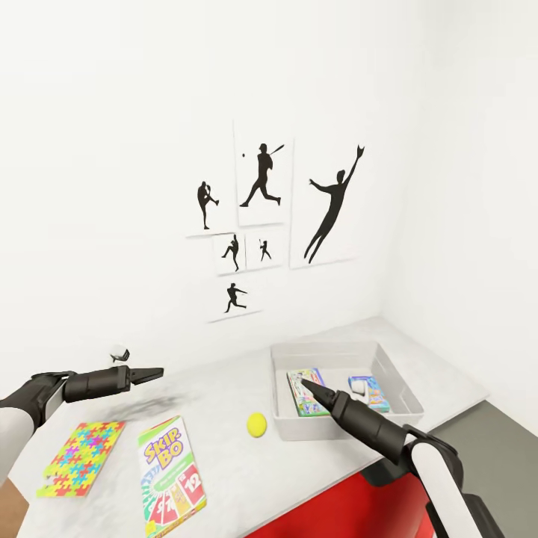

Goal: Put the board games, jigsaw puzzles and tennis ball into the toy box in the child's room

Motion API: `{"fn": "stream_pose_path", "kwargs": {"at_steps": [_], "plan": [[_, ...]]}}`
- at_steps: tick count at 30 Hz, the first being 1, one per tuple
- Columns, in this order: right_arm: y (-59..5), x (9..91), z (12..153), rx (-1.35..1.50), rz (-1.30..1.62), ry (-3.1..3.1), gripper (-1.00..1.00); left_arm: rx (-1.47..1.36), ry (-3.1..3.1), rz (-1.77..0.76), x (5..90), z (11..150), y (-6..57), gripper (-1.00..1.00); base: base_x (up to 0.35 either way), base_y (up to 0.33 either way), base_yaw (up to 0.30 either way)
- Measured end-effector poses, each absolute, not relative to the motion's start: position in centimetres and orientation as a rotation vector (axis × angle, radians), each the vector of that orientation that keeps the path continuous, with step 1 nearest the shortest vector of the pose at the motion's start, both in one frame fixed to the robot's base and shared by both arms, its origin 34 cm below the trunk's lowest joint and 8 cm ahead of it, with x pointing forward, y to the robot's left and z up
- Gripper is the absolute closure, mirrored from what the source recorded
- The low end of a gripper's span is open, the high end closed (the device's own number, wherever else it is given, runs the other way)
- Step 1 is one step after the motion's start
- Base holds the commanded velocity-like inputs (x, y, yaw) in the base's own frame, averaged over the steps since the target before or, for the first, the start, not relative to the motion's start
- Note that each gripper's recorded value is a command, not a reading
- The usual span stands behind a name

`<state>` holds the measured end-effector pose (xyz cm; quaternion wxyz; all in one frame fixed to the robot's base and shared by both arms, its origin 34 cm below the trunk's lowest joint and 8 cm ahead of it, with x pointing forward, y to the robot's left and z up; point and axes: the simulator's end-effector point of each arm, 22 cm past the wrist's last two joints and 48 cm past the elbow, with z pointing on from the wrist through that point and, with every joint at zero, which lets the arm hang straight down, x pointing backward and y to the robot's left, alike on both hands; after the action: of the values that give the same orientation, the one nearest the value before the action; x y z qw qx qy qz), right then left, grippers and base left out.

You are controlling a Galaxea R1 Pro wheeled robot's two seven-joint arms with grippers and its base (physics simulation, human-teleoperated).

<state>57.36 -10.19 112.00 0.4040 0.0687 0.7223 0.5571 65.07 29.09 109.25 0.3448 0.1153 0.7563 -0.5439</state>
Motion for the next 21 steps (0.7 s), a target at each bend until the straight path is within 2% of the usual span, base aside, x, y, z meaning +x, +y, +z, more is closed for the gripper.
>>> {"fn": "stream_pose_path", "kwargs": {"at_steps": [17, 21], "plan": [[-10.54, 57.54, 112.03, 0.174, 1.386, 1.822, -1.0, 0.3, 1.964, -1.413, 65.08, 109.25, 29.07, -1.0, -0.002, 0.0, 0.0], [-10.46, 57.52, 112.02, 0.172, 1.388, 1.822, -1.0, 0.299, 1.964, -1.413, 65.09, 109.24, 29.06, -1.0, -0.065, 0.0, 0.101]]}}
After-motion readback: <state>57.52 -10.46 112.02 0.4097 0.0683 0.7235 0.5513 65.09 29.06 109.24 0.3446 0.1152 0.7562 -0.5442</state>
